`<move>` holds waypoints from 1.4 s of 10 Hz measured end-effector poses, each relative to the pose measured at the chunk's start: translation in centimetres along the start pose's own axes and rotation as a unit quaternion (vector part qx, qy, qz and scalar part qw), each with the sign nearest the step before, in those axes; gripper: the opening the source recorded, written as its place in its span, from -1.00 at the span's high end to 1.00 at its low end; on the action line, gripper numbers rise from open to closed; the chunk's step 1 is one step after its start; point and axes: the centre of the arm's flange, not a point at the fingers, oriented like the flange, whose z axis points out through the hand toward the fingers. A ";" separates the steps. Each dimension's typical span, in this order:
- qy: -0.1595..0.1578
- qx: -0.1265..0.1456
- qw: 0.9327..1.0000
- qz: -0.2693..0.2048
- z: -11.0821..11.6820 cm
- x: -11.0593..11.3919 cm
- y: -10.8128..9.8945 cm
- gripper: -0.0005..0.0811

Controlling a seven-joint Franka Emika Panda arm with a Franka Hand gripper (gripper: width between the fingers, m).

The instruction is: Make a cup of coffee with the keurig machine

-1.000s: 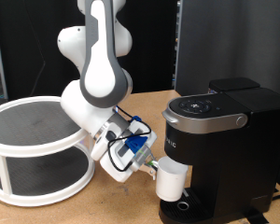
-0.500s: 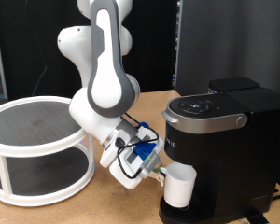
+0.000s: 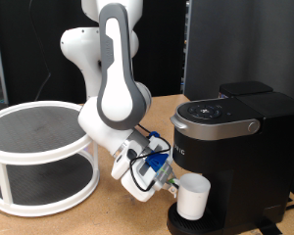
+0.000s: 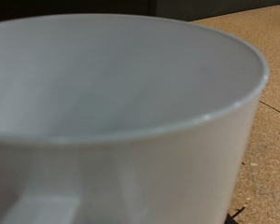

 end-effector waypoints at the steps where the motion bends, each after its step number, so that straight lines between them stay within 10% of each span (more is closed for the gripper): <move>1: 0.001 0.001 1.000 0.000 0.1 0.0 -0.1 0.83; 3: 0.001 0.001 1.000 0.000 0.2 -0.1 -0.3 0.76; 9: -0.008 0.000 1.000 0.023 -1.1 -0.3 -0.6 -0.87; 14: -0.049 0.023 0.998 0.033 -6.2 -0.1 -2.0 -0.98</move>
